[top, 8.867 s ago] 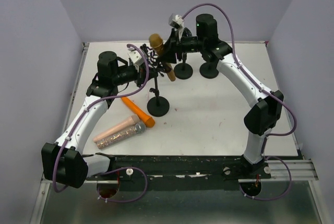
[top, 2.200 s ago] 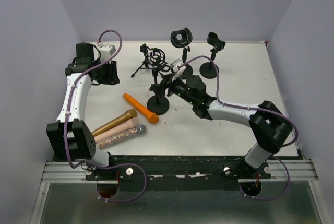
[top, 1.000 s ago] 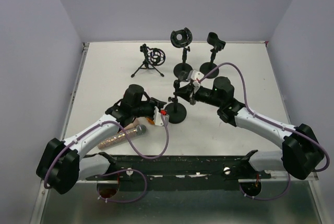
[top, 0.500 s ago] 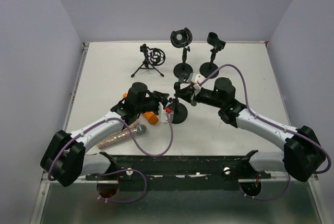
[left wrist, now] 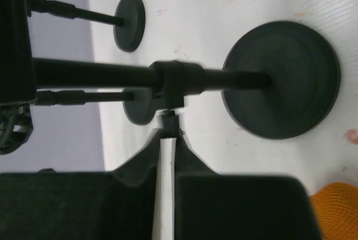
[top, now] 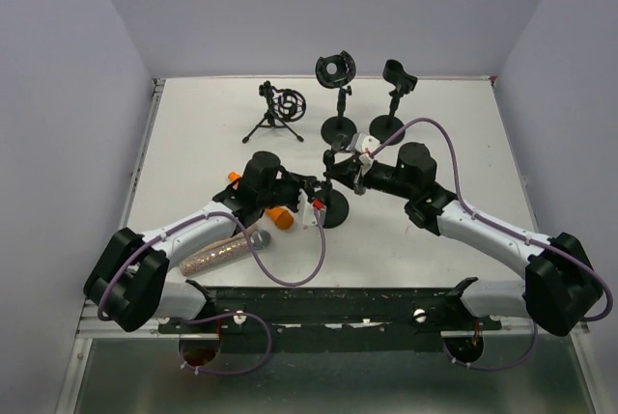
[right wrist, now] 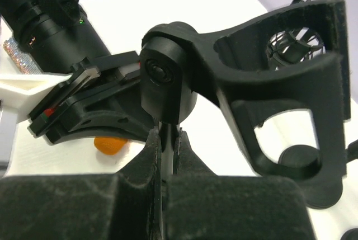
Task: Remove the microphone from the stand
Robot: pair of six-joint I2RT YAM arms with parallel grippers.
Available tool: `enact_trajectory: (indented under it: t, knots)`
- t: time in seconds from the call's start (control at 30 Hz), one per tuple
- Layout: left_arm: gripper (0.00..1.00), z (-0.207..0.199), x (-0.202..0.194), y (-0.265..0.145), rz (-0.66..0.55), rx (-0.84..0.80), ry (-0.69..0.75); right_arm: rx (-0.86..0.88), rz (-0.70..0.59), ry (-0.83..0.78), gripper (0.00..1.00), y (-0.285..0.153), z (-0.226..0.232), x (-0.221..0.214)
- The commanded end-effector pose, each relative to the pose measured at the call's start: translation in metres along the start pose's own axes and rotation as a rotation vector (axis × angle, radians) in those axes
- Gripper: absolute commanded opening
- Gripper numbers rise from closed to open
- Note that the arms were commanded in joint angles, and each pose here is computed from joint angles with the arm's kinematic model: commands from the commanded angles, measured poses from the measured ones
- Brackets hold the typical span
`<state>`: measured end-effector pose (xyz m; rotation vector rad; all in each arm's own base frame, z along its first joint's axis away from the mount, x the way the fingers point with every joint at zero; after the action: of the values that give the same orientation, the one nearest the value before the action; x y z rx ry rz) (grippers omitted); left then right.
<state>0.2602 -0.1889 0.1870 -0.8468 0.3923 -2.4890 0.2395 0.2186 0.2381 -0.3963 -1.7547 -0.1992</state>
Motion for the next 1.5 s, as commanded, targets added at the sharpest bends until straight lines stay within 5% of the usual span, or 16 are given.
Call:
enact_trajectory:
  t: [0.0, 0.27, 0.33, 0.47, 0.6, 1.1, 1.3, 1.47]
  knots:
    - [0.0, 0.025, 0.017, 0.001, -0.06, 0.041, -0.049, 0.027, 0.058, -0.008, 0.01, -0.004, 0.007, -0.015]
    - [0.0, 0.028, 0.041, -0.017, -0.113, -0.129, -0.511, 0.013, 0.076, -0.041, 0.01, -0.007, 0.004, -0.015]
    - [0.03, 0.021, 0.038, -0.022, -0.091, -0.122, -0.507, 0.012, 0.08, -0.043, 0.0, -0.007, 0.003, -0.015]
    - [0.4, 0.006, 0.023, -0.028, -0.038, -0.043, -0.341, 0.018, 0.084, -0.043, 0.01, -0.007, 0.002, -0.017]
    - [0.47, 0.004, 0.013, -0.02, -0.045, -0.013, -0.186, 0.029, 0.088, -0.034, 0.01, -0.005, 0.002, -0.019]
    - [0.39, 0.021, 0.012, -0.001, -0.073, -0.047, -0.196, 0.021, 0.112, -0.028, 0.01, -0.007, 0.003, -0.022]
    - [0.16, 0.018, 0.016, -0.001, -0.095, -0.107, -0.262, 0.021, 0.115, -0.028, 0.01, -0.005, 0.001, -0.022]
    - [0.07, 0.026, 0.026, -0.005, -0.095, -0.138, -0.523, 0.016, 0.12, -0.031, 0.01, -0.007, 0.002, -0.024]
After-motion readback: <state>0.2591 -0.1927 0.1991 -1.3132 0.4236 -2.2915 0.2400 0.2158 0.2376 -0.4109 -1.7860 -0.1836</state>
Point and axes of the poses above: each gripper's point midway between its finger pads, its own y axis out along the fingers, its own z axis along the line the jaws close on, x = y × z, the point moved 10 cm from there along -y, back along the fingers, and after that the axes turned 1 degree about -y, right-handed, at the moved point
